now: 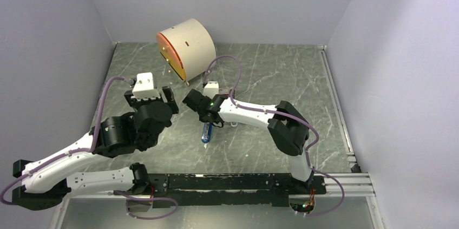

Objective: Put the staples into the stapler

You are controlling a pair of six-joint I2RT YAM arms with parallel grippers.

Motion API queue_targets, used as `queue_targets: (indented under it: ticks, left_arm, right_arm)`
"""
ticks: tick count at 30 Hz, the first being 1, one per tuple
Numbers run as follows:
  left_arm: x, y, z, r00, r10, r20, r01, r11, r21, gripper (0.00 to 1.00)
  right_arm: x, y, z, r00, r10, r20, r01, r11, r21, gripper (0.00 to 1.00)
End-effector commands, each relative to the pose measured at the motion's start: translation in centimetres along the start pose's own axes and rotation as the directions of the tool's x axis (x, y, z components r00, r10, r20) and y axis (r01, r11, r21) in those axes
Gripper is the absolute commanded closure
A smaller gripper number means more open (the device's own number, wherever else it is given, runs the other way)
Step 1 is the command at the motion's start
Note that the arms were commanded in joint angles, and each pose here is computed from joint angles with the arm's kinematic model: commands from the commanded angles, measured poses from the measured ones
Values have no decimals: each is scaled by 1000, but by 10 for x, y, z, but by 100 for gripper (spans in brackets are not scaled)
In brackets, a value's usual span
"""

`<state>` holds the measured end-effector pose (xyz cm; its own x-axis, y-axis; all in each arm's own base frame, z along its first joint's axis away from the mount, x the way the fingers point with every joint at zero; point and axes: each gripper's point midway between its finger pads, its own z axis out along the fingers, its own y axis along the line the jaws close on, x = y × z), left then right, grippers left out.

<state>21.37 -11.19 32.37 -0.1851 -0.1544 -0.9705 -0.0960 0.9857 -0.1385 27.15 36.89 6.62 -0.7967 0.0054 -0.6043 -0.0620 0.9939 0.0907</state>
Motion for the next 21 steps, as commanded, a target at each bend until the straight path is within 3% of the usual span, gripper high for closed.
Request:
queue_targets:
  ticks: [1,21]
  left_arm:
    - [-2,3,1,1000,-10,19,10,1000,-16,20]
    - [1,2,2,1000,-3,17,4,1000,-21,20]
  right_arm:
    - [-4,-3,3,1000,14,20,-15,1000,18,83]
    - [10,-9,13,1000,-12,-16,13,999,47,82]
